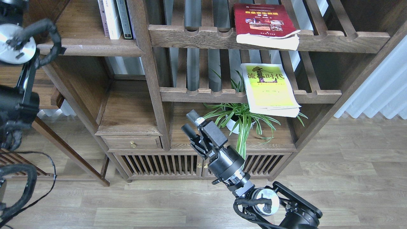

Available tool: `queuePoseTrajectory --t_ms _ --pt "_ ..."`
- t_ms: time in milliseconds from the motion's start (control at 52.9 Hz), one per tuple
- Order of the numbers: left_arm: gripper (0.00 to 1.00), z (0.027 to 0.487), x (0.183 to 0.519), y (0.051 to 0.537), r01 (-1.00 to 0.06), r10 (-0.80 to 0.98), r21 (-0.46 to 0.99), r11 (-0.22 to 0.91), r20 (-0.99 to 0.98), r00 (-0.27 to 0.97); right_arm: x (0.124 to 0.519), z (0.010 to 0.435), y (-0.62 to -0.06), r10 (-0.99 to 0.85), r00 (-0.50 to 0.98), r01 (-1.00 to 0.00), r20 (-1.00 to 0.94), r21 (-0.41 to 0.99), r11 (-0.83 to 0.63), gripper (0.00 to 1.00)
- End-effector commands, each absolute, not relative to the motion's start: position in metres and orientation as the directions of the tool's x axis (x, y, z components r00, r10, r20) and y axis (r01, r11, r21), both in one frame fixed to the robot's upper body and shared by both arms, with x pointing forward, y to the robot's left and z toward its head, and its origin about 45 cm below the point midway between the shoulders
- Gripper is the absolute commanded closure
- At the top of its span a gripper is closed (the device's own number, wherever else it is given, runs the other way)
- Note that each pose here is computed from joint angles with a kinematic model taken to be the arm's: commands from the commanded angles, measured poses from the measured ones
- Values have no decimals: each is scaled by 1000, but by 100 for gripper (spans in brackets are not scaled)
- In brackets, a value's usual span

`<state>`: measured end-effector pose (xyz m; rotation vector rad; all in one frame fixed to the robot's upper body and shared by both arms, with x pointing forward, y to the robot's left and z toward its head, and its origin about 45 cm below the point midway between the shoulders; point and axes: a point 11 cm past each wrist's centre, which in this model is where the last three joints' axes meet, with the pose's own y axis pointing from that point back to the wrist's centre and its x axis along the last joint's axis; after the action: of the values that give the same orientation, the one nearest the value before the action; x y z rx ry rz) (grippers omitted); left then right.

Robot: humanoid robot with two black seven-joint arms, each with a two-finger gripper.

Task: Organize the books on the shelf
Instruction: 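Bring the left arm back and move the right gripper toward the yellow book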

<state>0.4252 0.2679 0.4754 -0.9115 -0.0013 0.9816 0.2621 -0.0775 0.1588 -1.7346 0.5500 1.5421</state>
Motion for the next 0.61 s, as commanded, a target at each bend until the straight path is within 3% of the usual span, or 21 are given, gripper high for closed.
queuePoseTrajectory --t_ms 0,132,208,246,378,587 --pt "26 468 415 265 -651 611 -716 254 -402 681 266 158 -82 158 179 -753 -971 -239 -613 2" --pt "21 463 413 254 -627 551 -736 253 -424 719 271 151 -90 139 170 -773 -976 -219 -595 2" --pt "12 460 413 246 -625 524 -741 247 -441 729 275 145 -96 120 162 -786 -979 -202 -585 2" --pt "2 457 413 235 -622 489 -745 241 -460 741 281 142 -100 104 161 -795 -981 -191 -576 2" --pt "1 449 410 220 -605 434 -758 243 -473 767 287 131 -109 67 141 -812 -988 -154 -563 2" --pt "1 376 396 199 -663 401 -657 358 -533 745 313 105 -151 17 69 -893 -997 -69 -445 2"
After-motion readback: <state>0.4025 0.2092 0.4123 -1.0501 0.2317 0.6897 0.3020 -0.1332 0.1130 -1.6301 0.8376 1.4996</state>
